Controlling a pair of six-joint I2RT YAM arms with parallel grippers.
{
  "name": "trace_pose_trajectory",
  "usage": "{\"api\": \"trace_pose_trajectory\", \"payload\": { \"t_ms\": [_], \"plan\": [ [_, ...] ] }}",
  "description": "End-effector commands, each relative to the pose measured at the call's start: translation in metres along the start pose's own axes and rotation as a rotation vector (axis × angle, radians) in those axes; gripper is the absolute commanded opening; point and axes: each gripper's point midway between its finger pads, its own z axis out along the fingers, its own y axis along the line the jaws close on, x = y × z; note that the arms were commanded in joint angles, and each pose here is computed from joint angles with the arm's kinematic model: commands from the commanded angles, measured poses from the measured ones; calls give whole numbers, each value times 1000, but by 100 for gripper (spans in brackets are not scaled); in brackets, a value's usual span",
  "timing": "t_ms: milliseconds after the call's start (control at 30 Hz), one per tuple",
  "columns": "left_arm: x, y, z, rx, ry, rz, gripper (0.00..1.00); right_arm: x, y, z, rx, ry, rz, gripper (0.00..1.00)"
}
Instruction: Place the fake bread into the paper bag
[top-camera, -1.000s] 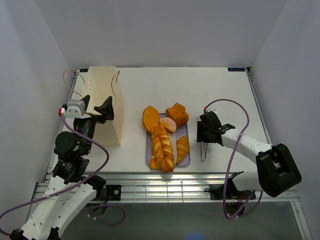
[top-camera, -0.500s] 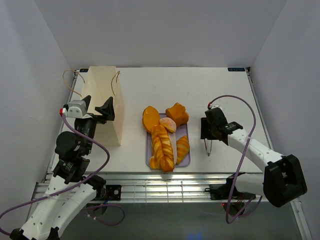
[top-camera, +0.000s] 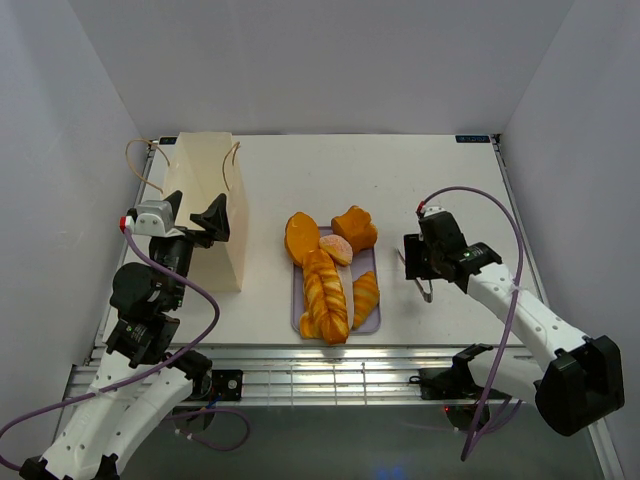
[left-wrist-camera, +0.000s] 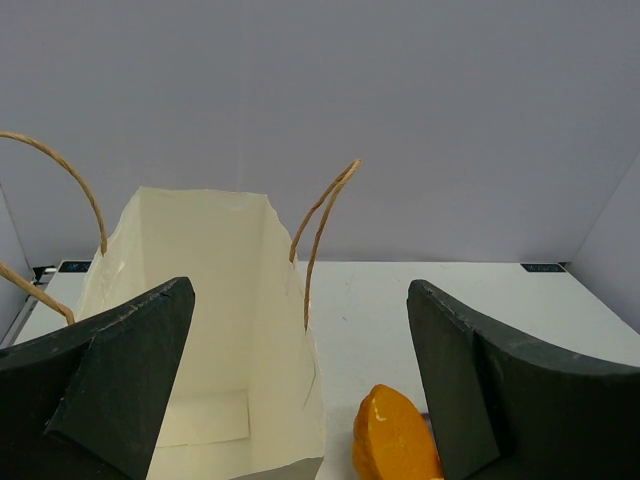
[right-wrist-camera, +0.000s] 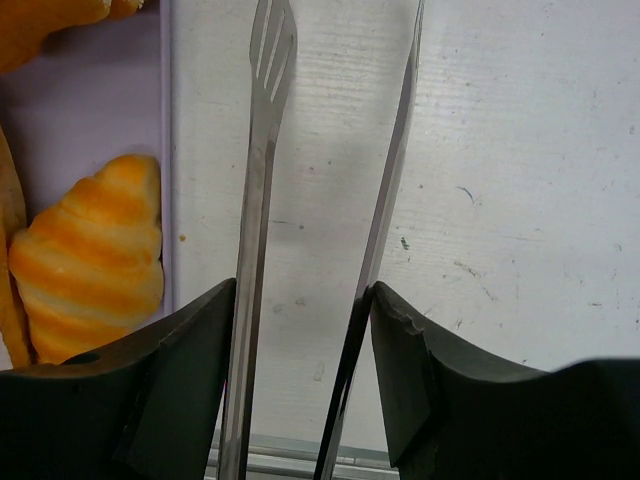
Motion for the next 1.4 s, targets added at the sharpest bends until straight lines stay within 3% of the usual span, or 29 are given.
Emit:
{"api": "trace_pose_trajectory", "payload": {
  "t_ms": [0, 633, 1067, 1367],
  "plan": [
    [-2, -3, 0, 17, -10, 1, 98, -13, 7, -16, -52, -32, -19, 60],
    [0, 0, -1, 0, -8, 10, 98, -66, 28, -95, -211, -236, -40, 58],
    [2, 1, 0, -3, -1, 14, 98, -94, 62, -97, -385, -337, -86, 59],
    [3, 0, 1, 0, 2, 17, 98, -105, 81, -77, -456, -332, -68, 59]
  ]
}}
